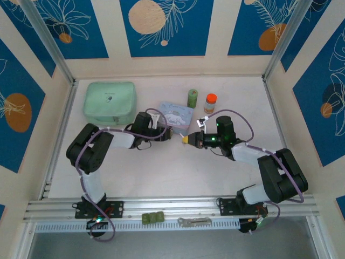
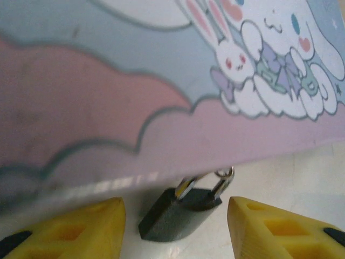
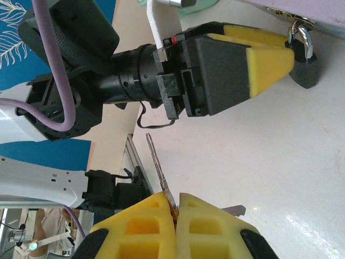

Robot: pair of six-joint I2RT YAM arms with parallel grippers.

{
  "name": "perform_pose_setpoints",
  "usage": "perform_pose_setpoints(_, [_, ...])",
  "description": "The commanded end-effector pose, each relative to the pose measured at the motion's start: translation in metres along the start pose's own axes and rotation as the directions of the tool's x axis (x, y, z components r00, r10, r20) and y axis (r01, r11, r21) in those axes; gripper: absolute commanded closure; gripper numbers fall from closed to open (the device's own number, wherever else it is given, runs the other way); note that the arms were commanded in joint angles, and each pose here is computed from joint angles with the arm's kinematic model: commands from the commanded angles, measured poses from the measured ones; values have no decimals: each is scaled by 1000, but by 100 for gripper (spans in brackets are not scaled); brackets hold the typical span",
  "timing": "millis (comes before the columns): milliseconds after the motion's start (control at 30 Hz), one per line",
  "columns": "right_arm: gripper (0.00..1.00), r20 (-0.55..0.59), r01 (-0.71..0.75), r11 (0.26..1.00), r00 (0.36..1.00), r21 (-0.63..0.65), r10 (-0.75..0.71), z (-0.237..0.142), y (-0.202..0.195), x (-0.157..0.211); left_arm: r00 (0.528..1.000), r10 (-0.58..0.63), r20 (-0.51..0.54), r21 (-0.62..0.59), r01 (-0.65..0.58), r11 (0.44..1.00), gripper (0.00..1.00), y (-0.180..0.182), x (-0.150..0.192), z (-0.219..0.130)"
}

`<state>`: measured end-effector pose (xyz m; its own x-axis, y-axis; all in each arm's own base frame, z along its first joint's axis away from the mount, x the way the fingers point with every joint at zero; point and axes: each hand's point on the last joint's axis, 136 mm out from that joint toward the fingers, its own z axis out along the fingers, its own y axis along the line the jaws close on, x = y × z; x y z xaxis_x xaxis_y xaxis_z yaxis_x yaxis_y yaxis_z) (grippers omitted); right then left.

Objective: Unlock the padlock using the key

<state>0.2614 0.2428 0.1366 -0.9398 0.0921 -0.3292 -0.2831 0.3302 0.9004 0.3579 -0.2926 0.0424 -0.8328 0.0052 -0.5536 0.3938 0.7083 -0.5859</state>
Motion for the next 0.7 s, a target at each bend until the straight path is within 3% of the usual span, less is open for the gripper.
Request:
perform_pose_setpoints(0, [100,-4,-16,1000,1000,-2,16,1,-3,0,999,29,-44,-3,-29,1000,50,1,7,13])
perform_pose_setpoints(267, [100,-3,-17,1000,1000,-3,17,1,-3,-2,997,39,-68,39,-36,999,67,-15,10,21])
perform_pose_setpoints(533, [100,-1,-37,999,999,1,37,2,-9,1,997,-30,-69,67,34,997,65,-23,20,30])
perform_pose_setpoints(667, [100,3,-36,999,999,9,36,0,-9,2,997,-51,-66,56,55,997,80,-19,21,35])
